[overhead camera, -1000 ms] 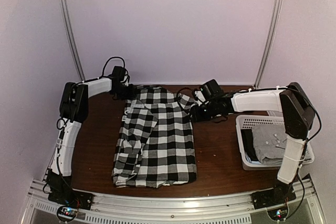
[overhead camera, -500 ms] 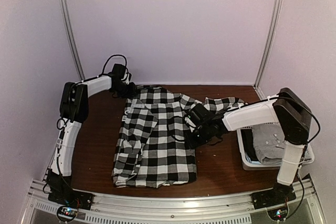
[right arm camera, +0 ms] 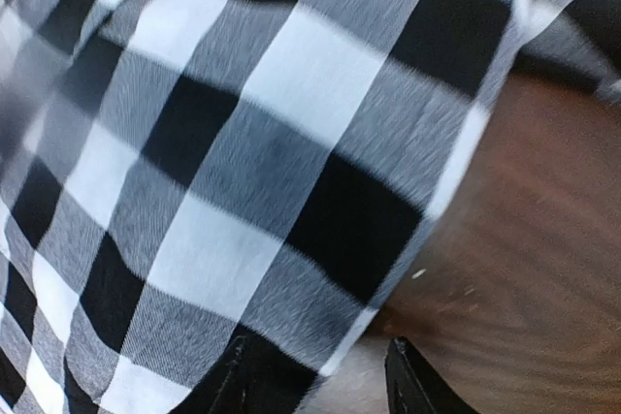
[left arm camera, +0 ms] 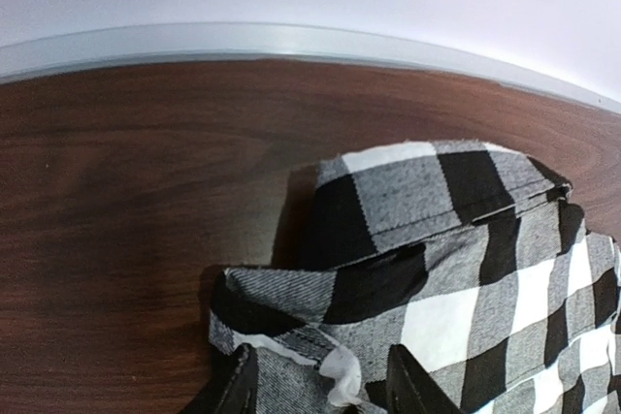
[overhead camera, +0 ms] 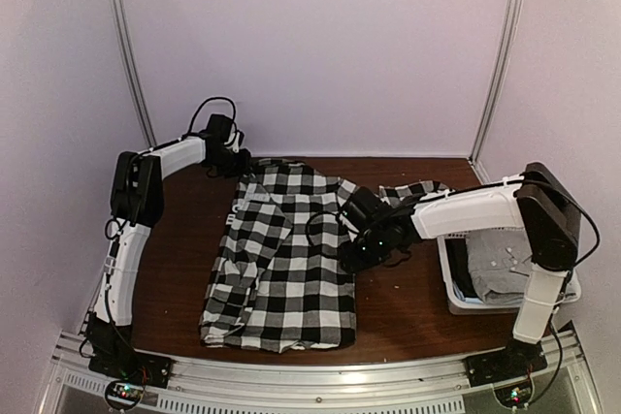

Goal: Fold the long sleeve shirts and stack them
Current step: Adjust the 1/3-folded shirt at the center of the board.

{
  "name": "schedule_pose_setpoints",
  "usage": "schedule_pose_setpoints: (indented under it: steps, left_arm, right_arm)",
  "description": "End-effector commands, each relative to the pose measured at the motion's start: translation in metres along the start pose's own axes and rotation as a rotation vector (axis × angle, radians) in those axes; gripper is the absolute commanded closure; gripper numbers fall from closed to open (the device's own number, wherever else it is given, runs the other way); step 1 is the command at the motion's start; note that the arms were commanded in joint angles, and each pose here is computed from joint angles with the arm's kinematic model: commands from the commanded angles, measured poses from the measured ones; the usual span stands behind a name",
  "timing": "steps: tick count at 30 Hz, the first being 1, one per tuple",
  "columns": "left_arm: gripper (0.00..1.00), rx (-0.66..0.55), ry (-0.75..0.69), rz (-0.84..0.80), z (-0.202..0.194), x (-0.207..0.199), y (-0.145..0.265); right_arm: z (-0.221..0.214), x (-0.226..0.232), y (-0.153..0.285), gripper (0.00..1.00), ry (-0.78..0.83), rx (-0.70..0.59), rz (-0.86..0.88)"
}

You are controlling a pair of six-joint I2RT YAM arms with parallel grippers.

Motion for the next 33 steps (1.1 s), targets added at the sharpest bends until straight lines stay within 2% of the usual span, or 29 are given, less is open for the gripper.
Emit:
schedule_pose_setpoints:
  steps: [1, 6, 10, 17, 24, 29, 33]
  left_arm:
    - [0.53, -0.096, -0.034, -0.043, 0.037, -0.017, 0.031]
    - [0.51, -0.156, -0.04, -0.059, 0.058, -0.029, 0.06]
    - [0.51, -0.164, -0.037, -0.111, 0.06, -0.043, 0.075]
    - [0.51, -0.112, -0.031, -0.169, 0.028, -0.081, 0.055]
    - [0.52, -0.051, 0.054, -0.13, 0.0, -0.066, 0.016]
    - [0.52, -0.013, 0.081, -0.063, -0.014, -0.048, -0.003]
    - [0.52, 0.024, 0.111, -0.021, -0.024, -0.026, -0.015]
  right_arm:
    - [0.067, -0.042, 0.049, 0.51, -0.107, -0.171, -0.039]
    - [0.108, -0.123, 0.068, 0.49, -0.258, -0.276, -0.123]
    - [0.124, -0.196, 0.076, 0.48, -0.398, -0.337, -0.185]
    - [0.133, -0.285, 0.074, 0.44, -0.562, -0.39, -0.262]
    - [0.123, -0.342, 0.061, 0.41, -0.652, -0.367, -0.31]
    - [0.112, -0.364, 0.054, 0.33, -0.667, -0.337, -0.374]
    - [0.102, -0.377, 0.044, 0.31, -0.678, -0.298, -0.405]
Point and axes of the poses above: each gripper's point midway between its finger pads, its own y axis back along the fingers, its own x axis along the line the jaws close on, z = x × y, the point moved 4 cm from there along y, back along the fingers, and after that the axes turned 1 degree about -y, right-handed, at the moved point
